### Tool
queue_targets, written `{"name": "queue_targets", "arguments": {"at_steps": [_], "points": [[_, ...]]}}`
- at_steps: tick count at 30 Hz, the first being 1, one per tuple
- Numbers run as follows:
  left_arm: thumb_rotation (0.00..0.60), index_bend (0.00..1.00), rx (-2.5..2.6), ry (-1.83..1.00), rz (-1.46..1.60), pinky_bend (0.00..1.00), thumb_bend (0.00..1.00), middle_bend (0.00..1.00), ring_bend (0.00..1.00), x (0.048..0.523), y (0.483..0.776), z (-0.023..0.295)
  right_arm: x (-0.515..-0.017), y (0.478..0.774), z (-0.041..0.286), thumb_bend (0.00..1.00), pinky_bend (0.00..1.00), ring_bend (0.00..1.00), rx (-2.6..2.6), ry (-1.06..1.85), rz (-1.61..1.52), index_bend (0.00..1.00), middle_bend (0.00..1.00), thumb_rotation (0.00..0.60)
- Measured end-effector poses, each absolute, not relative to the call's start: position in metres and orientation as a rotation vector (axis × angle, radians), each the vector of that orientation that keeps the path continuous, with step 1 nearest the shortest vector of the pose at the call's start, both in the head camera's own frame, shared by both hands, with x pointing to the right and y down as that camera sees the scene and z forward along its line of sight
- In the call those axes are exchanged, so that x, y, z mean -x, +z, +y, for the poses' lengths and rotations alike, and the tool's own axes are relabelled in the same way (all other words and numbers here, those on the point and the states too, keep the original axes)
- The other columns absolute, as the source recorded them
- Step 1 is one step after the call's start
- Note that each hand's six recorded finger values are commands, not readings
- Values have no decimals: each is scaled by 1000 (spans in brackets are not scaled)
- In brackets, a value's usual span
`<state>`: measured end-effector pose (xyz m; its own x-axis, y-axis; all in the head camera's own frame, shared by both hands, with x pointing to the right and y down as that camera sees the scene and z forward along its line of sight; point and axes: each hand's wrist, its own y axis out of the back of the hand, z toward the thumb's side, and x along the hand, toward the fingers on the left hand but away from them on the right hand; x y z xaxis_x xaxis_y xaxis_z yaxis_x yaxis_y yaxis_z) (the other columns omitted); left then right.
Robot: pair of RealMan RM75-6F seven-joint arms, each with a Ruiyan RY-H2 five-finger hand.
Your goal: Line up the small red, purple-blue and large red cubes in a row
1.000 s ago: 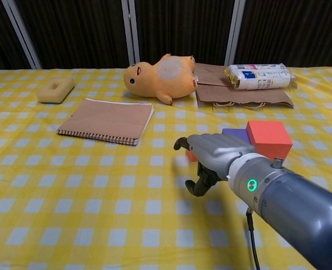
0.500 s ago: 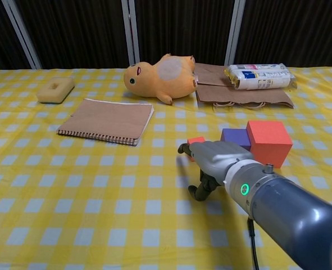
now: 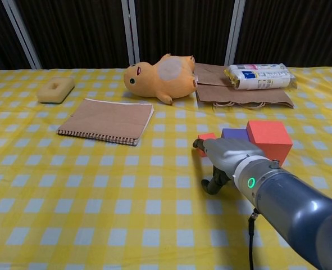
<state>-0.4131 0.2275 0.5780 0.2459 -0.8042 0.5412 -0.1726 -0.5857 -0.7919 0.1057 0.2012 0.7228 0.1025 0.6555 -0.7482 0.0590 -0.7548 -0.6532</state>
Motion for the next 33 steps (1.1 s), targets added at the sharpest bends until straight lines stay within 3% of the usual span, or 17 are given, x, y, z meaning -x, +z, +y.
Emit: {"name": "queue_targets", "arguments": {"at_steps": [14, 25, 33], "points": [[600, 0, 1925, -1359, 884, 0, 0, 0, 0, 413, 578, 228, -94, 712, 204, 526, 1000, 1000, 1975, 1636, -705, 73, 1000, 600], [600, 0, 1923, -1358, 885, 0, 0, 0, 0, 413, 578, 228, -95, 700, 180, 522, 1000, 1000, 1895, 1573, -764, 76, 1000, 600], [600, 0, 1925, -1361, 884, 0, 0, 0, 0, 413, 579, 228, -107, 709, 167, 523, 1000, 1000, 1852, 1640, -779, 231, 1000, 600]]}}
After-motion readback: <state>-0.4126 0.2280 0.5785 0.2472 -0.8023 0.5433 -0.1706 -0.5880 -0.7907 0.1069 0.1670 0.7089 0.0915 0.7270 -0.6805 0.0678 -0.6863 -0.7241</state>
